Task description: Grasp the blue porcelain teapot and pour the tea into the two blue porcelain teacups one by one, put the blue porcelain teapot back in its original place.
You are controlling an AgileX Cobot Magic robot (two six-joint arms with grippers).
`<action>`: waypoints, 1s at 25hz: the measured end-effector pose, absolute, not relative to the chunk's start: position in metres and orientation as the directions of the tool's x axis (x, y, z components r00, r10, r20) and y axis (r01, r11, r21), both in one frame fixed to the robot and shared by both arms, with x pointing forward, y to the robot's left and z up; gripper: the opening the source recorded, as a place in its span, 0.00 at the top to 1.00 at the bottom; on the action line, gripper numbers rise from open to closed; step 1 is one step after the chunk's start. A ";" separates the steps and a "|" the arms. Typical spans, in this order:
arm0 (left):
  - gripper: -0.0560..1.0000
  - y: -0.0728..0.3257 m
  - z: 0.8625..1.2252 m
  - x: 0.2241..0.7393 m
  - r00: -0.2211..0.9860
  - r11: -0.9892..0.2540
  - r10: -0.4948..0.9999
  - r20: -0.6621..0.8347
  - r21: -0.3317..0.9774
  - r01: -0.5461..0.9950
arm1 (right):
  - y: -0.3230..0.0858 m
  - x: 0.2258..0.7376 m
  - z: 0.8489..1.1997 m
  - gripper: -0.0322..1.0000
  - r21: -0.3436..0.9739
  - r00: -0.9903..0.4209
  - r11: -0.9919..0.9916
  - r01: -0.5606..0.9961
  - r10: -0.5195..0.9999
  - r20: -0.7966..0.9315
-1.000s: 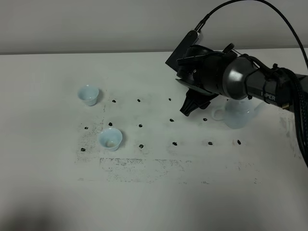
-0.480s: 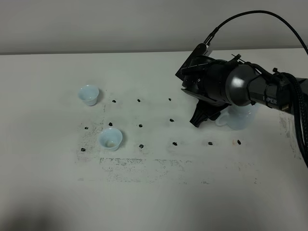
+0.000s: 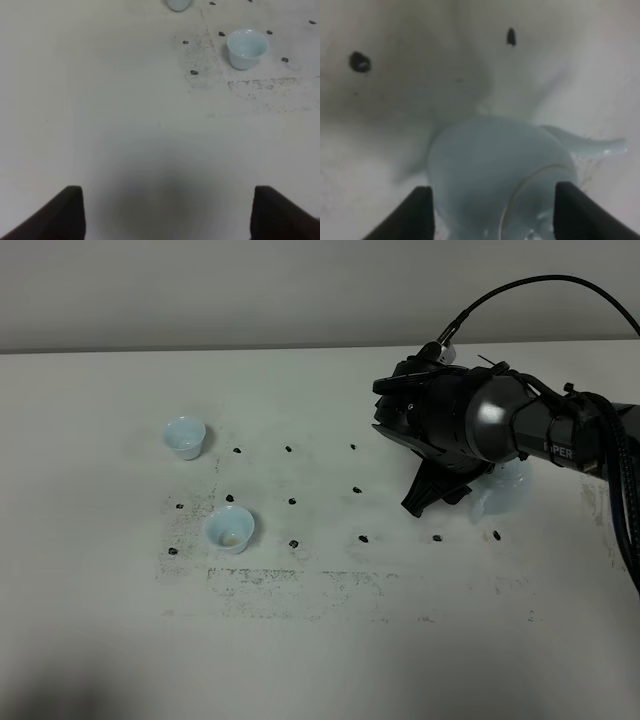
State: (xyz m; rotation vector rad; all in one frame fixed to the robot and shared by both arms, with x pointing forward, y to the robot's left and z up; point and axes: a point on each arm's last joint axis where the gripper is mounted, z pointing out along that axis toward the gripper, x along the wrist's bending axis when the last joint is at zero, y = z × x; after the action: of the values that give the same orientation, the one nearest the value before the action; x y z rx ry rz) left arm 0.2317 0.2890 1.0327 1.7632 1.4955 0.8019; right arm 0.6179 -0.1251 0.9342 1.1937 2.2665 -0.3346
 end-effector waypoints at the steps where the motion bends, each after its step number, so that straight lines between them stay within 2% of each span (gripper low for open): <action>1: 0.33 0.289 1.033 0.232 0.150 -0.108 0.988 0.026 0.815 0.569 | -0.123 0.617 0.934 0.49 0.035 -0.454 0.575 0.818 0.682 -0.573; 13: 0.33 0.289 1.033 0.232 0.149 -0.107 0.988 0.026 0.815 0.569 | -0.116 0.604 0.939 0.49 0.033 -0.433 0.528 0.849 0.729 -0.529; 20: 0.33 0.289 1.033 0.232 0.150 -0.108 0.988 0.026 0.815 0.569 | -0.125 0.572 0.983 0.49 0.219 -0.401 0.542 0.811 0.789 -0.466; 25: 0.33 0.289 1.033 0.232 0.150 -0.108 0.988 0.026 0.815 0.569 | -0.138 0.569 0.968 0.49 0.298 -0.408 0.539 0.788 0.820 -0.401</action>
State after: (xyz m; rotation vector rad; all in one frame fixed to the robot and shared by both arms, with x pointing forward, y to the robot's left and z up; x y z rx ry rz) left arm 0.2317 0.2890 1.0327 1.7631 1.4955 0.8018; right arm 0.5694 -0.1377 0.9677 1.3004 2.2750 0.0841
